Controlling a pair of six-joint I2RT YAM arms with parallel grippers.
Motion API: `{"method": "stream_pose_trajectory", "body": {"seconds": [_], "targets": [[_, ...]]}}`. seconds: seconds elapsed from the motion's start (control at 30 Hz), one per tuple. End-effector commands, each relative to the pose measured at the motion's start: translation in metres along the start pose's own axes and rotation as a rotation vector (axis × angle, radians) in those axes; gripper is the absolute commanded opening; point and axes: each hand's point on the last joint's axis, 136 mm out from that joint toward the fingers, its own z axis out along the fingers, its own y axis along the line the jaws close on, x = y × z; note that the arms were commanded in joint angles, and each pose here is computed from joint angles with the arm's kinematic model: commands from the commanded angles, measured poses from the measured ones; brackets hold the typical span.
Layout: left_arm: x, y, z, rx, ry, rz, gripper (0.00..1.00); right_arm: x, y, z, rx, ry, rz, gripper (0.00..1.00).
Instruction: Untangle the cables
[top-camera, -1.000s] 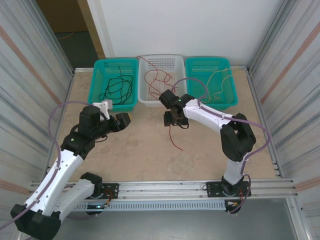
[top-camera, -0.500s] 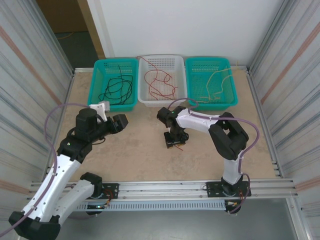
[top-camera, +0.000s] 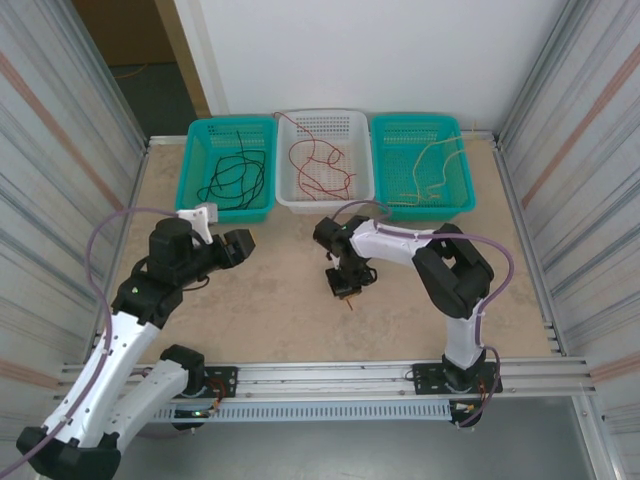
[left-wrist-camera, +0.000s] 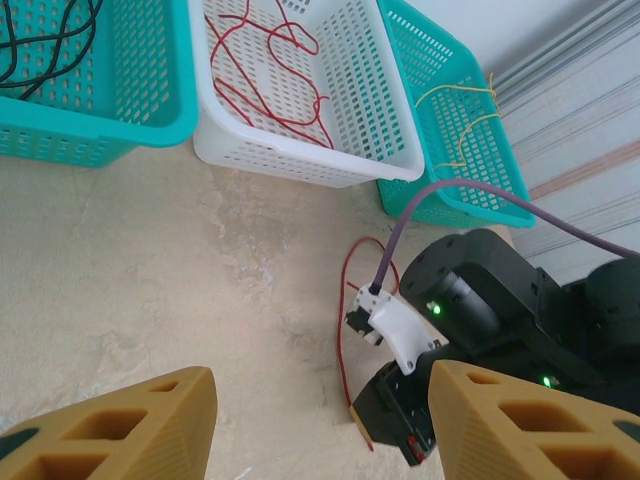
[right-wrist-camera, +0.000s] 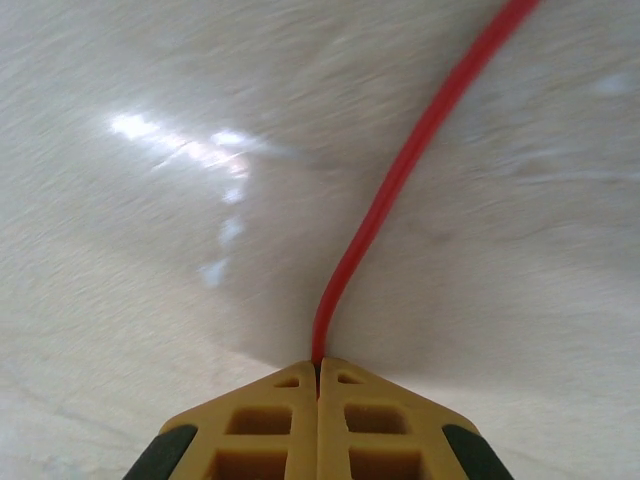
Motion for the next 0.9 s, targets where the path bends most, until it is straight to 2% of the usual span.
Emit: {"method": "stream_pose_trajectory", "body": {"seconds": [0.0,0.13,0.27,0.33,0.4,0.43,0.5,0.67,0.87], "targets": [[-0.008,-0.012,0.0,0.045,-0.01,-0.016,0.59,0.0,0.03,-0.042,-0.086,-0.109,-0.085,0.0],[0.002,-0.01,0.012,0.07,0.024,-0.07,0.58,-0.002,0.051,-0.082,-0.182,-0.215,-0.12,0.0],[0.012,-0.008,0.02,0.093,0.043,-0.116,0.58,-0.01,0.045,-0.108,-0.155,-0.294,-0.098,0.01],[0.016,-0.007,0.023,0.094,0.055,-0.123,0.58,-0.017,0.032,-0.114,-0.1,-0.33,-0.065,0.2],[0.02,-0.006,0.025,0.091,0.066,-0.127,0.58,-0.02,0.028,-0.115,-0.108,-0.331,-0.057,0.51],[0.022,-0.006,0.025,0.091,0.07,-0.13,0.58,-0.022,0.024,-0.113,-0.091,-0.335,-0.047,0.59],[0.022,-0.006,0.025,0.091,0.072,-0.13,0.57,-0.027,0.014,-0.11,-0.062,-0.343,-0.029,0.59],[0.02,-0.008,0.021,0.089,0.063,-0.122,0.58,-0.051,-0.008,-0.101,-0.009,-0.383,0.008,0.49],[0.02,-0.008,0.021,0.09,0.071,-0.123,0.57,-0.078,0.0,-0.07,0.002,-0.342,-0.078,0.48]]}}
